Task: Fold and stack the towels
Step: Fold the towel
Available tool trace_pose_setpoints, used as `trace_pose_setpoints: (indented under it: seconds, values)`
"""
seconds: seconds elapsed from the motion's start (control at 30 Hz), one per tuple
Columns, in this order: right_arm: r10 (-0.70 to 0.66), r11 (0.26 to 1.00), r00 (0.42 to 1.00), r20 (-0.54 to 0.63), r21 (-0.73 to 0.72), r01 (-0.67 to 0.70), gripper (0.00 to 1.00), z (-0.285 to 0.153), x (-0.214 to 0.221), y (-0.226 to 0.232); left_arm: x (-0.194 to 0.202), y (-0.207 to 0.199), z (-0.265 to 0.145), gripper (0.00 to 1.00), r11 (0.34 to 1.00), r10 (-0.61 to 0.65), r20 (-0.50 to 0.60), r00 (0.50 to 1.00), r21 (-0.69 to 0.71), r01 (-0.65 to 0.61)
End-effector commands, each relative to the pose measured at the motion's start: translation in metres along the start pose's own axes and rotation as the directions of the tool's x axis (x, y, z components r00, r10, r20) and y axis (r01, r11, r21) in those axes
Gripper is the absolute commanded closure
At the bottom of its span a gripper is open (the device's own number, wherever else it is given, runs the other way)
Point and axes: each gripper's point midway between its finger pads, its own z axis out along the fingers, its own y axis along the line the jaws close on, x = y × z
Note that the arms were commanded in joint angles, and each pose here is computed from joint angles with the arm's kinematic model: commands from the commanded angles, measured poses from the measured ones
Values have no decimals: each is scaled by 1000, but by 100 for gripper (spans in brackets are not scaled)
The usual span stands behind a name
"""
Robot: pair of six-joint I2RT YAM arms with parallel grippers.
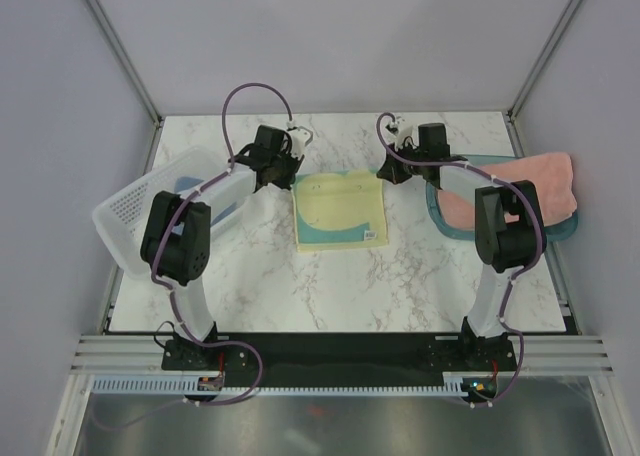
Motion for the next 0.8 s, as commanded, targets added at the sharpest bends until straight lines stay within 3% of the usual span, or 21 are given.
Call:
trace_pose_setpoints:
  seconds: [0.0, 0.47, 0.77]
  values:
    - [-59, 998, 994, 89, 34, 57, 100, -18, -26, 1, -12, 3, -16, 98, 999, -1, 47, 999, -48, 4]
    - [-48, 999, 986, 159, 14, 46, 100, -48, -21, 28, -3, -21, -34, 98, 998, 14, 56, 998, -59, -11]
    - [8, 999, 990, 140, 39, -13, 100, -61, 1, 41, 9, -40, -47, 98, 996, 27, 48, 998, -85, -23]
